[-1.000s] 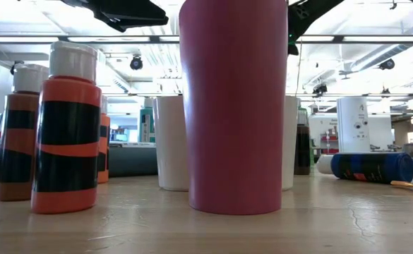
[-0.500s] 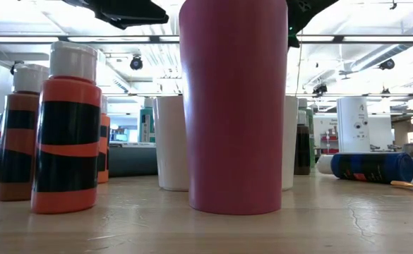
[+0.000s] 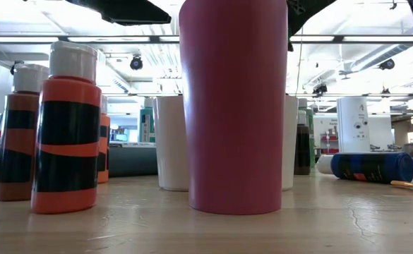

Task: Pick & Place Paint Supplies
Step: Put the gold paint brush into the red cup

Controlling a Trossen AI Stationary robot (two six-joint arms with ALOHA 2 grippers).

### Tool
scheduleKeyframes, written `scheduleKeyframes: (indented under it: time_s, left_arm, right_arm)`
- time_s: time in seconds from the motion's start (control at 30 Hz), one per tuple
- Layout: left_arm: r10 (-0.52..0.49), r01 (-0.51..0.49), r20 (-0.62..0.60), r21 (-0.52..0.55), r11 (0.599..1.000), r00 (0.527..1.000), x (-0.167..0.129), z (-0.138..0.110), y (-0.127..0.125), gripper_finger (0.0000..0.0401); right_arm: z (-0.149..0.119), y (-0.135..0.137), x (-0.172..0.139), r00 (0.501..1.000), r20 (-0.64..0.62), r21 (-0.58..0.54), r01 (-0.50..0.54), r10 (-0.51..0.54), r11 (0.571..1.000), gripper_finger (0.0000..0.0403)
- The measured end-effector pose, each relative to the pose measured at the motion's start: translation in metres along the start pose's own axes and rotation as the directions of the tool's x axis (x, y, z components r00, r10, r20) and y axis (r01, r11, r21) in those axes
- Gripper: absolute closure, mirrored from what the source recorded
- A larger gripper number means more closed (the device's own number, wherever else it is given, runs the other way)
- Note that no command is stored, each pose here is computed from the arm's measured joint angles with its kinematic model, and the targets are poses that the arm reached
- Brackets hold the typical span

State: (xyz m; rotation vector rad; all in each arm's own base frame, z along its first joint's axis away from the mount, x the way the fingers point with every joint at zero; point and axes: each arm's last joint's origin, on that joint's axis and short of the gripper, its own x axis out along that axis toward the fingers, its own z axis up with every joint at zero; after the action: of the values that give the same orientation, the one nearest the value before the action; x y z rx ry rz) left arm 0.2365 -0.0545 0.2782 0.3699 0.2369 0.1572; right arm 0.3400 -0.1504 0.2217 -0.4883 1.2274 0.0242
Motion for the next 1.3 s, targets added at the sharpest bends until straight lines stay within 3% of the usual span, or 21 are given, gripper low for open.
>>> scheduleKeyframes:
  time_s: [0.17, 0.27, 0.33, 0.4, 0.47, 0.53, 0.63, 0.73, 0.9, 1.3]
  left_arm:
    - [0.012, -0.011, -0.022, 0.008, 1.000, 1.000, 0.001, -0.003, 0.003, 0.0249]
    - [0.009, -0.009, -0.037, 0.016, 1.000, 0.999, 0.001, -0.005, 0.003, 0.0249]
    - [0.010, -0.010, -0.039, 0.016, 1.000, 0.999, 0.002, -0.005, 0.004, 0.0249]
    - [0.011, -0.010, -0.039, 0.016, 1.000, 0.999, 0.002, -0.005, 0.004, 0.0249]
    - [0.013, -0.012, -0.040, 0.015, 1.000, 0.999, 0.002, -0.005, 0.004, 0.0249]
    - [0.018, -0.018, -0.042, 0.014, 1.000, 0.999, 0.002, -0.006, 0.006, 0.0249]
    - [0.027, -0.027, -0.046, 0.009, 1.000, 0.999, 0.003, -0.006, 0.008, 0.0249]
    - [0.029, -0.029, -0.049, 0.006, 1.000, 0.998, 0.004, -0.007, 0.008, 0.0249]
    - [0.027, -0.027, -0.055, 0.004, 1.000, 0.998, 0.004, -0.008, 0.008, 0.0249]
    - [0.027, -0.026, -0.056, 0.004, 1.000, 0.998, 0.004, -0.008, 0.008, 0.0249]
  right_arm:
    - [0.004, 0.000, 0.005, 1.000, 0.005, 0.179, 0.002, -0.003, 0.984, 0.0290]
    - [0.005, 0.003, 0.003, 1.000, 0.001, 0.213, -0.004, 0.004, 0.977, 0.0301]
    - [0.006, 0.003, 0.001, 1.000, -0.017, 0.320, 0.019, -0.014, 0.947, 0.0310]
    - [0.007, 0.000, -0.002, 0.999, -0.034, 0.530, 0.037, -0.022, 0.847, 0.0319]
    - [0.010, -0.002, -0.003, 1.000, -0.027, 0.713, 0.022, -0.004, 0.701, 0.0328]
    - [0.012, -0.003, -0.004, 0.999, 0.006, 0.811, -0.034, 0.050, 0.583, 0.0334]
    - [0.016, -0.003, -0.002, 0.987, 0.080, 0.858, -0.138, 0.137, 0.495, 0.0339]
    - [0.016, 0.002, 0.008, 0.976, 0.073, 0.886, -0.157, 0.203, 0.436, 0.0333]
    - [0.009, 0.005, 0.024, 0.970, -0.017, 0.916, -0.082, 0.241, 0.394, 0.0301]
    - [0.007, 0.002, 0.067, 0.949, -0.079, 0.929, -0.040, 0.305, 0.368, 0.0240]
